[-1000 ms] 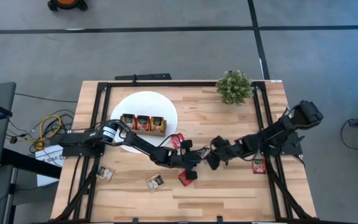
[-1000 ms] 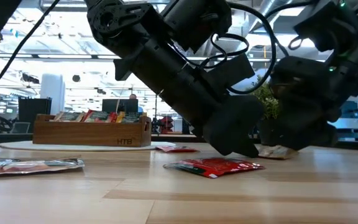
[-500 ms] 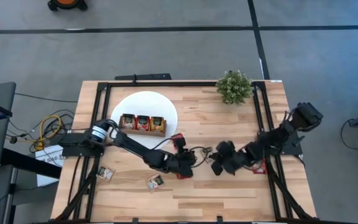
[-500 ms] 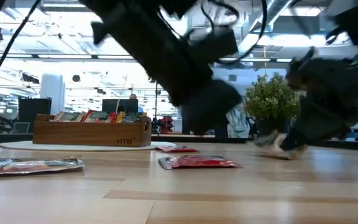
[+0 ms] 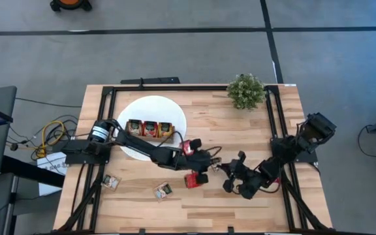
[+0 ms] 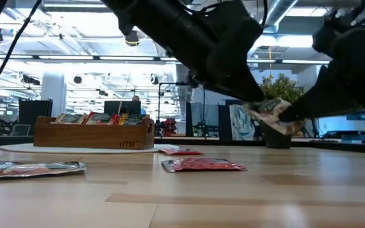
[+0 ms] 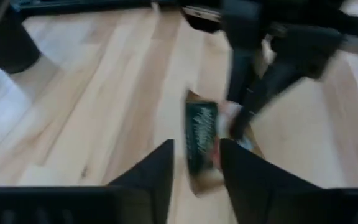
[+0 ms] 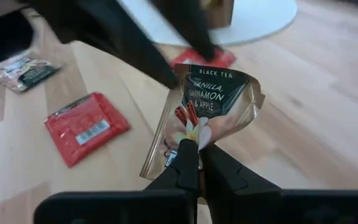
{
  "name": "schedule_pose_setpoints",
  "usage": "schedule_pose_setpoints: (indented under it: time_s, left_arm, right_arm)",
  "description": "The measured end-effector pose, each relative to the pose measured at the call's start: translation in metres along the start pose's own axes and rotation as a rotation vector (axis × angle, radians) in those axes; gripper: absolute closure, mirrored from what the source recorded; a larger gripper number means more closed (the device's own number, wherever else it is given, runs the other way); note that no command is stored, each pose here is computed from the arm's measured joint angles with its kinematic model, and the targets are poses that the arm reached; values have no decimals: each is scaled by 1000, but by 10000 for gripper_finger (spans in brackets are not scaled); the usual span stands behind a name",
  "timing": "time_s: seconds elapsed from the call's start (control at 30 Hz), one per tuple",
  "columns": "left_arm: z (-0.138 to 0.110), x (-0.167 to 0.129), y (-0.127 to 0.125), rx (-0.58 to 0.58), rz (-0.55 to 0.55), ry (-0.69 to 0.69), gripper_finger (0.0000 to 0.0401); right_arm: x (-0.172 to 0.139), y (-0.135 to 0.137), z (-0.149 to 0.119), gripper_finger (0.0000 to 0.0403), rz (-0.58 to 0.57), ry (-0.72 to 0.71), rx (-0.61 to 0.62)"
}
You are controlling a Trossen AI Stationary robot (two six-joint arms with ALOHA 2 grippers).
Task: Pick & Place Tea
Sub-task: Put the brown tea bag into the left section of the wooden organizer
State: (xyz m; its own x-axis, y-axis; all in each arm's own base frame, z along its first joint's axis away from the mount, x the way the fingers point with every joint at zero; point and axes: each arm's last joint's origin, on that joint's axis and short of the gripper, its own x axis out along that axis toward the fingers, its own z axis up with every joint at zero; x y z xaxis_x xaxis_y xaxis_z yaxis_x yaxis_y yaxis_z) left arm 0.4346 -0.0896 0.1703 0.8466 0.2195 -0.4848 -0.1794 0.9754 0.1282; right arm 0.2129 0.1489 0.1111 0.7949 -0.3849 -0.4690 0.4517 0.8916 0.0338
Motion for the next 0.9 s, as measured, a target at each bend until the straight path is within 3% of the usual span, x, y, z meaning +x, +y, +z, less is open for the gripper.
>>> schedule_pose_setpoints:
  time_s: [0.17,0.27,0.37,0.53,0.73,0.9]
  left_arm:
    - [3,3,11,-80,-12,3,225]
    - [2,6,17,-117,-21,21,220]
    - [2,7,20,-143,-116,42,228]
    - [2,8,19,-164,-260,57,264]
    - [2,8,18,-148,-251,54,335]
    - [1,5,13,-81,-202,53,394]
  right_arm:
    - [-1,5,6,396,0,-20,-60]
    - [-1,6,7,400,-3,-26,-90]
    - [-2,7,7,399,-1,-30,-99]
    - [-3,8,7,391,-1,-37,-108]
    - [-3,8,7,373,1,-34,-105]
    - [-1,8,7,310,95,80,-64]
